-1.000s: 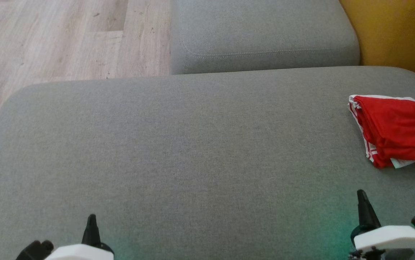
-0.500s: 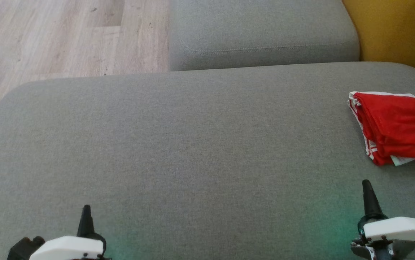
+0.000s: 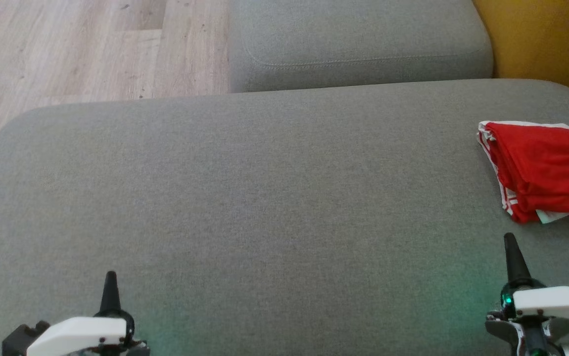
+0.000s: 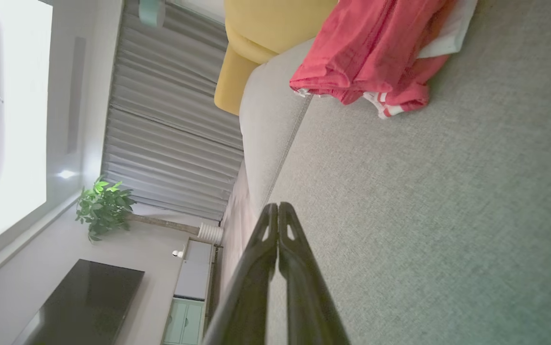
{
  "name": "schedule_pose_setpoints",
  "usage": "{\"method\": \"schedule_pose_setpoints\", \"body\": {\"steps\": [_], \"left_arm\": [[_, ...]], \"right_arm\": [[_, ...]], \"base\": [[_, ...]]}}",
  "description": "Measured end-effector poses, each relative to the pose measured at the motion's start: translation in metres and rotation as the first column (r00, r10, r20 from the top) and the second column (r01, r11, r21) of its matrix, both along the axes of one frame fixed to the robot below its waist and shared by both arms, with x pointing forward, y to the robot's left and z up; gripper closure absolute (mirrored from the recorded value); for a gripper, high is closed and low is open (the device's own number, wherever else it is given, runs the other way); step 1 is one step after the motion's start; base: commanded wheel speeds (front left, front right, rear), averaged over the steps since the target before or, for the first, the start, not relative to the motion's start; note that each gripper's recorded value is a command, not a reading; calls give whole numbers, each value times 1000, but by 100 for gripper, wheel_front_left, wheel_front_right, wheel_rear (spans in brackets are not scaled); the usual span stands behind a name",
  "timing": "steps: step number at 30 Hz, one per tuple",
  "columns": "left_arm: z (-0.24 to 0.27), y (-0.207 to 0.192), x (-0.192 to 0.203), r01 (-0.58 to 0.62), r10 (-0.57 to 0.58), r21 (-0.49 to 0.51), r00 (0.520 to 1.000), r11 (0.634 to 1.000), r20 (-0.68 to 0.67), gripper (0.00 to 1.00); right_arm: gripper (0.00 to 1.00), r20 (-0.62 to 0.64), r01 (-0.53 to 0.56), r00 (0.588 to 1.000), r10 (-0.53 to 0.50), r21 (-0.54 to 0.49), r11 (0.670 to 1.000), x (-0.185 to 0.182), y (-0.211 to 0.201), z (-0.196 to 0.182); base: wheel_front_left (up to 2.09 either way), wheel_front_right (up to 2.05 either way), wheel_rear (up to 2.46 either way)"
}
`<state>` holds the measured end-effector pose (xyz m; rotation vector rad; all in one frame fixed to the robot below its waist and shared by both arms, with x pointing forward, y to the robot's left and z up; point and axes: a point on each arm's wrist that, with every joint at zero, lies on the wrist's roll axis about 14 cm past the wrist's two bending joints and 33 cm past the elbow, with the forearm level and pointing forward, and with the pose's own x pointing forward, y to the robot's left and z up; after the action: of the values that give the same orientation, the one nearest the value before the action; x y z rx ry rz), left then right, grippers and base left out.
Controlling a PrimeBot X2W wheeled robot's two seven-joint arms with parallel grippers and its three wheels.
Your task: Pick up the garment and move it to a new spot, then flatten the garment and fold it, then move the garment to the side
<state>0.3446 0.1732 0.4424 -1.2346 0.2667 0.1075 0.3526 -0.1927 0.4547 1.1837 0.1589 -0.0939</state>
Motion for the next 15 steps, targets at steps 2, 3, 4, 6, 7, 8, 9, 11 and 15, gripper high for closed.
{"method": "schedule_pose_setpoints", "body": {"steps": [2, 3, 4, 6, 7, 8, 9, 11, 15], "left_arm": [[1, 0, 1, -1, 1, -19, 1000, 1000, 3, 100], [1, 1, 2, -5, 5, -28, 1000, 1000, 4, 100], [2, 1, 3, -8, 9, -39, 1000, 999, 10, 100], [6, 3, 6, -15, 17, -58, 1000, 998, 23, 100], [8, 3, 8, -17, 19, -67, 999, 998, 29, 100], [9, 3, 9, -17, 19, -74, 999, 997, 31, 100], [9, 3, 9, -19, 22, -83, 999, 996, 32, 100], [10, 4, 11, -26, 30, -108, 999, 994, 38, 100], [15, 5, 15, -33, 42, -147, 998, 989, 56, 100]], "right_arm": [[100, -1, 4, 1000, -4, 23, 1000, 0, -1, 0], [100, -1, 8, 1000, -8, 33, 999, 0, -1, 0], [100, -1, 14, 1000, -14, 45, 999, 0, -2, 0], [100, -1, 22, 1000, -22, 67, 997, 0, -4, -1], [100, -1, 27, 1000, -27, 78, 997, 1, -4, -1], [100, 0, 30, 1000, -30, 89, 996, 1, -5, -1], [100, -1, 29, 1000, -29, 101, 994, 1, -4, -1], [100, 3, 35, 999, -36, 125, 992, 2, -5, 0], [100, 25, 39, 999, -44, 170, 985, 8, -6, 8]], "base": [[0, 0, 0], [0, 0, 0], [0, 0, 0], [0, 0, 0], [0, 0, 0], [0, 0, 0], [0, 0, 0], [0, 0, 0], [0, 0, 0]]}}
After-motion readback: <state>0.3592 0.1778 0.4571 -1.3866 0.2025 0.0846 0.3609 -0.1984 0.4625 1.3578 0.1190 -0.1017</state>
